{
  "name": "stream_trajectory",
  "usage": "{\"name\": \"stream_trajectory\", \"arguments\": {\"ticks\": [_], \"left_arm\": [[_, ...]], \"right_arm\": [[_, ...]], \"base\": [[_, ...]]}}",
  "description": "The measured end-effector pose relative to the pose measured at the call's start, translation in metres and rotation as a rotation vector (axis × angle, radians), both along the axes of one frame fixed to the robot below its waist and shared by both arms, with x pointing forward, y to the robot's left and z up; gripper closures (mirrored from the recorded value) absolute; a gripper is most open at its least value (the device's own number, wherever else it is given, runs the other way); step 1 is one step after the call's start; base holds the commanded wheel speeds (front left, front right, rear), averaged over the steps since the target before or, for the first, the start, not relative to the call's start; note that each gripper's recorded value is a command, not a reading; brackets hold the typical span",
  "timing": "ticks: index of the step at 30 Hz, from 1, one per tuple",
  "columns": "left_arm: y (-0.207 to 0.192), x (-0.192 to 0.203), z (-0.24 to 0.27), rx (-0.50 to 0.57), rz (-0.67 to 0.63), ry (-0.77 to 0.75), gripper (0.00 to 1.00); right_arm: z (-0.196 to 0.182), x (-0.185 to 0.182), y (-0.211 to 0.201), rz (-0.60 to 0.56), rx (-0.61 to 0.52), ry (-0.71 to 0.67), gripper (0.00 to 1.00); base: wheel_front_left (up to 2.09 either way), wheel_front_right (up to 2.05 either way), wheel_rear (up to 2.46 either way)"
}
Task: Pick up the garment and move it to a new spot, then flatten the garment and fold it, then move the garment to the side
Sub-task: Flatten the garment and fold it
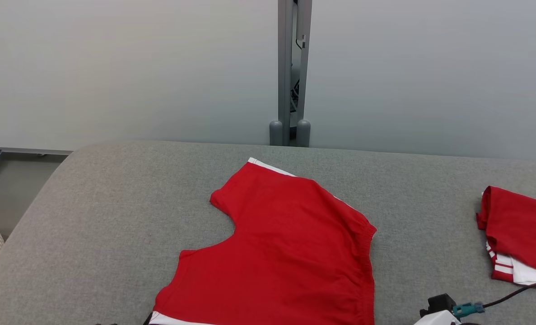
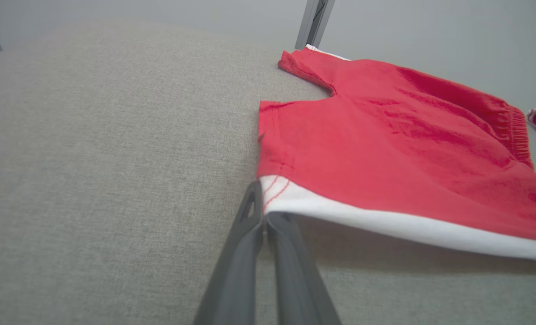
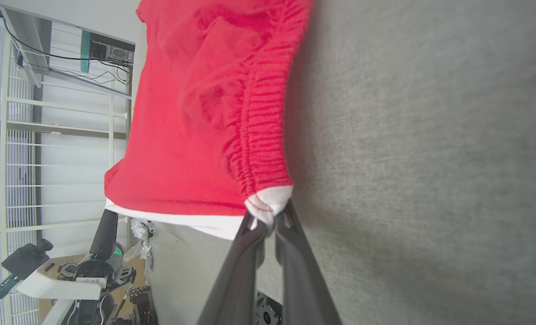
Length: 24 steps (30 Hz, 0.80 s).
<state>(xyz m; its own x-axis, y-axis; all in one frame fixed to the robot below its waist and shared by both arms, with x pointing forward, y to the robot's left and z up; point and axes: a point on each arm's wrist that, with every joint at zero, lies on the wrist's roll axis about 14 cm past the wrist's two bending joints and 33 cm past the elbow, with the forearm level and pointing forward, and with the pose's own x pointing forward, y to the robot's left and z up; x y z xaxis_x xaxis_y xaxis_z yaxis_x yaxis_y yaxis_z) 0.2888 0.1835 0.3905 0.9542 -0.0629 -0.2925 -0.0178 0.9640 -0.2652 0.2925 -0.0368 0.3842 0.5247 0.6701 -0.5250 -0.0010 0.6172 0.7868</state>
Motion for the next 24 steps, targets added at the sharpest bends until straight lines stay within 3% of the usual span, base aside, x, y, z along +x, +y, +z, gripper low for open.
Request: {"name": "stream_trajectory", "arguments": {"ticks": [11, 24], "left_arm": [[0.006, -0.010, 0.000, 0.042, 0.006, -0.008, 1.00], [0.014, 0.027, 0.036, 0.114, -0.026, -0.119, 1.00]], "right_arm": [[-0.003, -0.013, 0.005, 0.080, -0.007, 0.021, 1.00], [0.023, 0.005, 0.011, 0.026, 0.065, -0.045, 1.00]], "base": [[0.00, 0.00, 0.00], [0.00, 0.00, 0.00]]}}
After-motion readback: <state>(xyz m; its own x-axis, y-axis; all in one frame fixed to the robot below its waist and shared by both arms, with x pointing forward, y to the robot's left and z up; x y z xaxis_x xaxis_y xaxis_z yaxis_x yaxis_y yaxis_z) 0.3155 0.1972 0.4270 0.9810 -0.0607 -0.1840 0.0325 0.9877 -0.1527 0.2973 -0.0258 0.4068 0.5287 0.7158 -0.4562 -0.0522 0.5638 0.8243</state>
